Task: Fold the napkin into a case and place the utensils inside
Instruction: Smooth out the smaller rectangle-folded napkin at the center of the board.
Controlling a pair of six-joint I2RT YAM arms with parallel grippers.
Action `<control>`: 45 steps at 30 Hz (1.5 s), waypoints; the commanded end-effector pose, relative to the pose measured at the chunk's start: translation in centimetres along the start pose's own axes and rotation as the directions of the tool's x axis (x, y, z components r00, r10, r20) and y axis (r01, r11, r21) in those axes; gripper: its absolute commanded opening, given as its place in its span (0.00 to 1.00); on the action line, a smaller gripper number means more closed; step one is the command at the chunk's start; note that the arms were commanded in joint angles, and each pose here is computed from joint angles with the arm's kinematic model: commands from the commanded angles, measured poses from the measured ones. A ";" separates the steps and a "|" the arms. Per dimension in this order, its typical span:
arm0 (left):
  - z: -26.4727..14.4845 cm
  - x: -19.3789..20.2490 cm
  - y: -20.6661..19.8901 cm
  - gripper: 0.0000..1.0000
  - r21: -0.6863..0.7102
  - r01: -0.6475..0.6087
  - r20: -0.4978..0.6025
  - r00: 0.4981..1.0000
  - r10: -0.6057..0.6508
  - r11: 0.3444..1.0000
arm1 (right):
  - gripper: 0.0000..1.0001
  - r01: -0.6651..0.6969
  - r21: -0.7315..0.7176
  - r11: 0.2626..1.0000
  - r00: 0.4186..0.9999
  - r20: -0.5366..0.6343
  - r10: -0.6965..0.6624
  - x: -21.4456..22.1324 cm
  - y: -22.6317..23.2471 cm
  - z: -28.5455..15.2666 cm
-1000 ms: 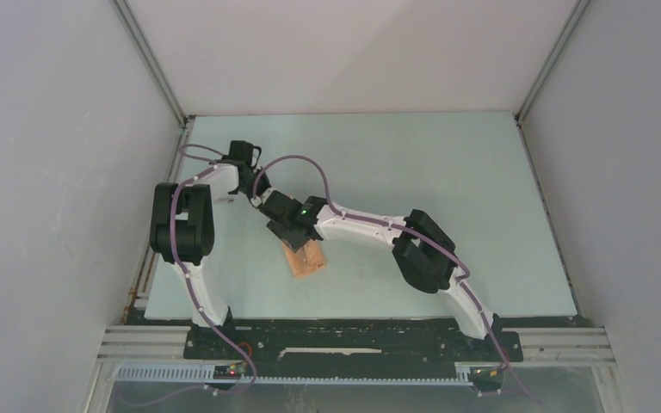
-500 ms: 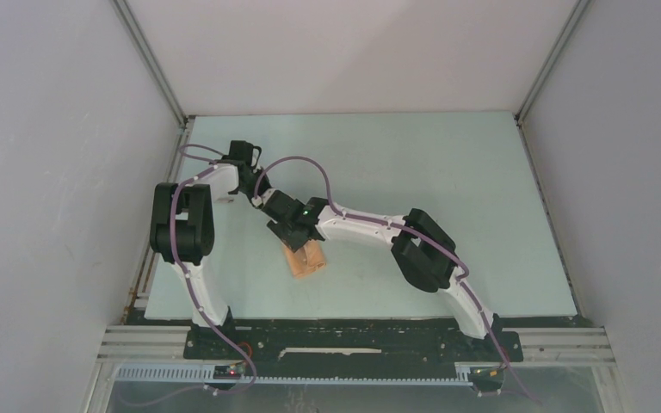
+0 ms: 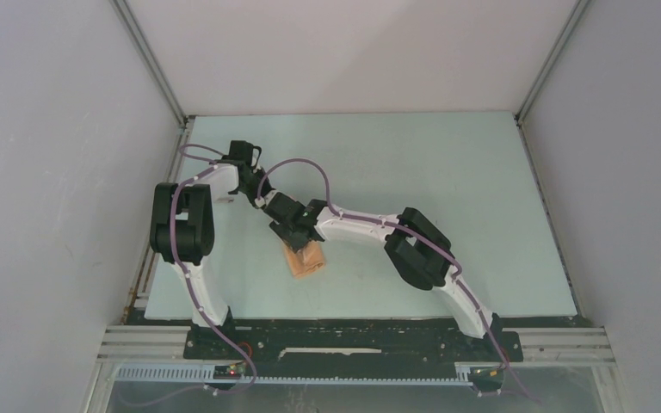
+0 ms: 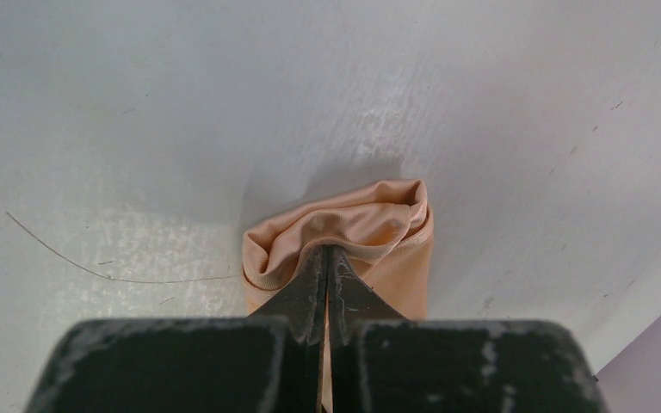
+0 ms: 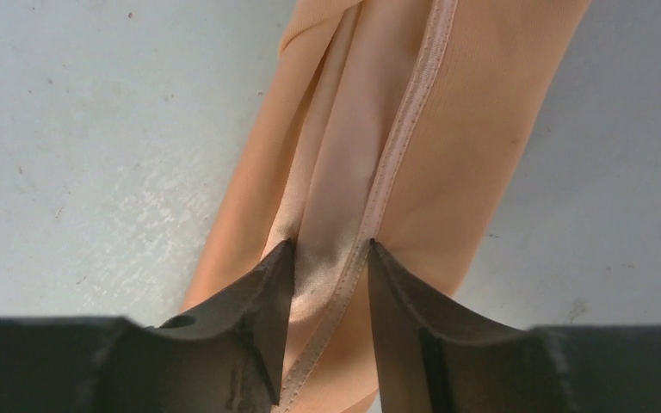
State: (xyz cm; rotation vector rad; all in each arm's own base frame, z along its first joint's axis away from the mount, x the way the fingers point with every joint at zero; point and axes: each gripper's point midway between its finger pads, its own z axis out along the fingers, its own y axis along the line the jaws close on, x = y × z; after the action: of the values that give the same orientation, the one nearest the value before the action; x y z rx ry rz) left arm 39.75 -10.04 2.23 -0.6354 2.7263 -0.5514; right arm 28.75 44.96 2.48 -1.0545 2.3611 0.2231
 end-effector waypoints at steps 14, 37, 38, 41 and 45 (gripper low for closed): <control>-4.5 0.2 -0.7 0.35 -0.013 -0.064 0.060 0.996 0.065 0.998 | 0.00 -0.065 -0.063 0.996 0.996 0.049 0.068 -1.6 -0.2 -0.6; -2.4 13.6 2.6 0.19 0.188 0.234 -0.066 0.972 -0.225 0.954 | 0.00 -0.176 -0.187 0.966 0.979 0.066 0.191 -3.0 0.8 -2.3; -2.2 13.8 2.6 0.17 0.186 0.234 -0.065 0.972 -0.225 0.954 | 0.00 -0.188 -0.204 0.961 0.977 0.064 0.205 -3.1 1.0 -2.5; -2.1 14.0 3.0 0.09 0.174 0.225 -0.058 0.974 -0.218 0.959 | 0.00 -0.216 -0.236 0.947 0.969 0.068 0.238 -3.5 1.2 -3.1; -2.1 14.4 3.6 0.06 0.153 0.221 -0.058 0.975 -0.214 0.963 | 0.00 -0.256 -0.264 0.930 0.956 0.073 0.284 -4.1 1.1 -4.1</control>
State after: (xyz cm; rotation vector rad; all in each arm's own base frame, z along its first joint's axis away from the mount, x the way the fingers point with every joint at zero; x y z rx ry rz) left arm 26.44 -13.55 1.25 -0.8773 2.5961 -0.8922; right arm 28.50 45.55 3.01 -0.8941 2.4691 0.5162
